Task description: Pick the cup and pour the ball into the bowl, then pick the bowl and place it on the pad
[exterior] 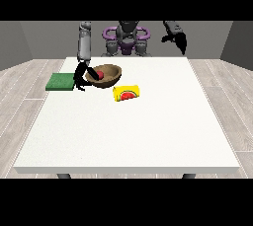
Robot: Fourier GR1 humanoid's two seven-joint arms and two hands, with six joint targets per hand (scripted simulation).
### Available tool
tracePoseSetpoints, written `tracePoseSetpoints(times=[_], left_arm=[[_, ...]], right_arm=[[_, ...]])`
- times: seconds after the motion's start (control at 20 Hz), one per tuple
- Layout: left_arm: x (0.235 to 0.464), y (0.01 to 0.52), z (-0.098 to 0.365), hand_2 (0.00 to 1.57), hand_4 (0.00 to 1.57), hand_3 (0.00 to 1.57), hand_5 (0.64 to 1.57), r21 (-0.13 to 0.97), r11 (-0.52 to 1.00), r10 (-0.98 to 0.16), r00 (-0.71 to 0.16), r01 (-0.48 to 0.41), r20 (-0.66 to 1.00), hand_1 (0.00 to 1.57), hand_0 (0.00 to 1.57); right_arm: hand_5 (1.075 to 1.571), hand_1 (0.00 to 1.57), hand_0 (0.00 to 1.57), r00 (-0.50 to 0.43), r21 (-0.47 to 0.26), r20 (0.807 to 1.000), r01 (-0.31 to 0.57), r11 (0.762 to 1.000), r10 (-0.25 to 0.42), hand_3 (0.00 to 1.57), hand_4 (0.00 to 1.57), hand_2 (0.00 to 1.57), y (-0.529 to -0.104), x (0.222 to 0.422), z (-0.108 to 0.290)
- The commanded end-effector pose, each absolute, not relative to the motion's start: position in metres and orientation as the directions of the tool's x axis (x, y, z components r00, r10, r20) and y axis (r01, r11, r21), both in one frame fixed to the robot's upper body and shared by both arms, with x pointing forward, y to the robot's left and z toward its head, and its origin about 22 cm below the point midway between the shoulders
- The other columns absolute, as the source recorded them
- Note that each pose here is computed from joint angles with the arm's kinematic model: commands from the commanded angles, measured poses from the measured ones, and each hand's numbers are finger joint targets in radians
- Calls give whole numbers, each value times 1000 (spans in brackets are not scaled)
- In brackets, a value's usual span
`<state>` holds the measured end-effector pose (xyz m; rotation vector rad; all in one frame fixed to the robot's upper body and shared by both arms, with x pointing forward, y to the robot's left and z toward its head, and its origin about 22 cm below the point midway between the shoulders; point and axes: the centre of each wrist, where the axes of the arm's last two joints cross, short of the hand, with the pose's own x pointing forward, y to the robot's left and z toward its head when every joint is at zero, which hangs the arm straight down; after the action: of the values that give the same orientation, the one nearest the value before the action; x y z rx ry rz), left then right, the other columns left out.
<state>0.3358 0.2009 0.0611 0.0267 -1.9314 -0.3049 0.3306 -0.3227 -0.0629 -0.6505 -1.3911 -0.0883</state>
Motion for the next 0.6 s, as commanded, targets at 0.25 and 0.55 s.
tracePoseSetpoints(times=[0.25,0.55], left_arm=[[301,275,-32,0,998,0,1411,178,984,-178,-35,-28,983,0,0],[307,273,-13,0,999,0,1410,183,983,-185,-109,-30,977,0,0]], right_arm=[[1565,1571,1571,524,-506,784,227,832,333,889,806,1571,-286,364,-30],[1570,1571,1571,499,-433,829,288,855,252,771,794,1571,-343,364,3]])
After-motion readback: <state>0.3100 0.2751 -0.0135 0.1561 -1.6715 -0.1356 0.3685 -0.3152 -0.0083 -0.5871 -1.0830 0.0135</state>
